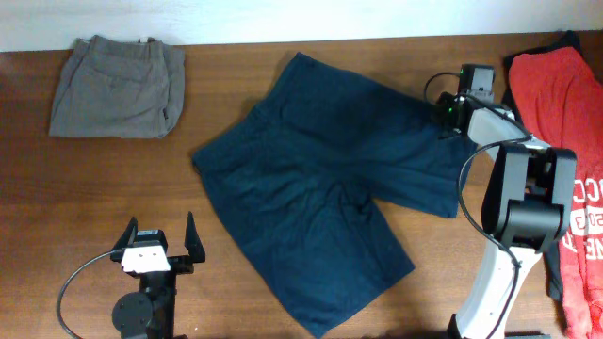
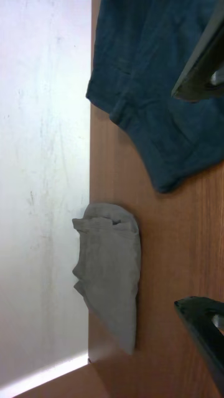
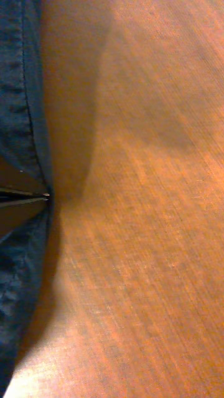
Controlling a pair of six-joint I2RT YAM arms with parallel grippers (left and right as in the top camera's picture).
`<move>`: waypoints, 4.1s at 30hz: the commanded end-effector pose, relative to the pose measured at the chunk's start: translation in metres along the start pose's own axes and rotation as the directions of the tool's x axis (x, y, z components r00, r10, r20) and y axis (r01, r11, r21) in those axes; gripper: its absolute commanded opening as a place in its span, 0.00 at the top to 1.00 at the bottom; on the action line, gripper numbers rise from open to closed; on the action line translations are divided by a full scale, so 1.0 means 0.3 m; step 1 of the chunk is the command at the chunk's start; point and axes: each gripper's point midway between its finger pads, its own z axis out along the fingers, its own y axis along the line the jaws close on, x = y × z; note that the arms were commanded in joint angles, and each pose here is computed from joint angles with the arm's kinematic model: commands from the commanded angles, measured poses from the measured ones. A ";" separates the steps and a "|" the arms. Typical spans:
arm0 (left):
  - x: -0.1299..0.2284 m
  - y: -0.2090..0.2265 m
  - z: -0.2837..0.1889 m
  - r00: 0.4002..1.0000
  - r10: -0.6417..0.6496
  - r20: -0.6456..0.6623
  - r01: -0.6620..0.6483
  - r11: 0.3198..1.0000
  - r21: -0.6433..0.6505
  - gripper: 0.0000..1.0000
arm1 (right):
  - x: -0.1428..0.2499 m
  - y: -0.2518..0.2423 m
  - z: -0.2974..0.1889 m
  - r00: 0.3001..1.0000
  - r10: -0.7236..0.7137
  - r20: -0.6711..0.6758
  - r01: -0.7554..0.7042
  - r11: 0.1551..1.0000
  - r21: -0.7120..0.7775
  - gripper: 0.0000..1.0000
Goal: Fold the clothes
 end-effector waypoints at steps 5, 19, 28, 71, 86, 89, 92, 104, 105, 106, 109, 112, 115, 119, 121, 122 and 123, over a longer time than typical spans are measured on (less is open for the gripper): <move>0.006 -0.003 0.001 1.000 0.008 0.001 -0.008 1.000 0.007 0.01 | 0.012 -0.021 0.110 0.992 -0.011 -0.127 0.004 0.999 -0.049 0.92; 0.006 -0.003 0.001 1.000 0.008 0.001 -0.008 1.000 0.007 0.01 | -0.278 0.515 -0.390 0.986 -0.149 -0.076 0.106 0.906 -0.409 0.47; 0.006 -0.003 0.001 1.000 0.008 0.001 -0.008 1.000 0.007 0.01 | -0.037 0.635 -0.722 0.908 -0.325 -0.264 0.205 0.895 -0.397 0.65; 0.006 -0.003 0.001 1.000 0.008 0.001 -0.008 1.000 0.007 0.01 | 0.862 0.319 -0.589 0.586 -0.270 -0.764 0.345 0.936 -0.066 0.95; 0.006 -0.003 0.001 1.000 0.008 0.001 -0.008 1.000 0.007 0.01 | 0.775 0.112 -0.441 0.659 -0.087 -0.747 0.172 0.984 0.037 0.92; 0.006 -0.003 0.001 1.000 0.008 0.001 -0.008 1.000 0.007 0.01 | 0.742 0.074 -0.420 0.676 -0.058 -0.735 0.138 0.989 0.049 0.92; 0.006 -0.003 0.001 1.000 0.008 0.001 -0.008 1.000 0.007 0.01 | 0.702 0.046 -0.396 0.700 -0.033 -0.713 0.106 0.993 0.058 0.92; 0.006 -0.003 0.001 1.000 0.008 0.001 -0.008 1.000 0.007 0.01 | 0.421 -0.192 -0.285 0.867 0.110 -0.485 0.004 0.974 0.228 0.90; 0.006 -0.003 0.001 1.000 0.008 0.001 -0.008 1.000 0.007 0.01 | 0.386 -0.200 -0.285 0.877 0.122 -0.465 -0.015 0.973 0.228 0.90; 0.006 -0.003 0.001 1.000 0.008 0.001 -0.008 1.000 0.007 0.01 | 0.347 -0.204 -0.293 0.884 0.135 -0.448 -0.034 0.974 0.226 0.90; 0.006 -0.003 0.001 1.000 0.008 0.001 -0.008 1.000 0.007 0.01 | 0.234 -0.163 -0.350 0.892 0.147 -0.428 -0.074 0.980 0.184 0.91; 0.006 -0.003 0.001 1.000 0.008 0.001 -0.008 1.000 0.007 0.01 | 0.130 -0.044 -0.436 0.904 0.074 -0.422 -0.052 0.997 0.064 0.90; 0.006 -0.003 0.001 1.000 0.008 0.001 -0.008 1.000 0.007 0.01 | 0.087 0.164 -0.562 0.895 -0.101 -0.435 0.021 0.982 -0.186 0.80; 0.006 -0.003 0.001 1.000 0.008 0.001 -0.008 1.000 0.006 0.00 | 0.198 0.405 -0.703 0.815 -0.374 -0.443 0.155 0.876 -0.456 0.24; 0.006 -0.003 0.001 1.000 0.008 0.001 -0.008 1.000 0.007 0.01 | 0.286 0.459 -0.723 0.760 -0.457 -0.462 0.225 0.852 -0.473 0.10; 0.006 -0.003 0.001 1.000 0.008 0.001 -0.008 1.000 0.006 0.01 | 0.336 0.486 -0.721 0.731 -0.492 -0.472 0.262 0.842 -0.471 0.09; 0.006 -0.003 0.001 1.000 0.008 0.001 -0.008 1.000 0.007 0.01 | 0.375 0.510 -0.722 0.709 -0.521 -0.475 0.294 0.831 -0.472 0.08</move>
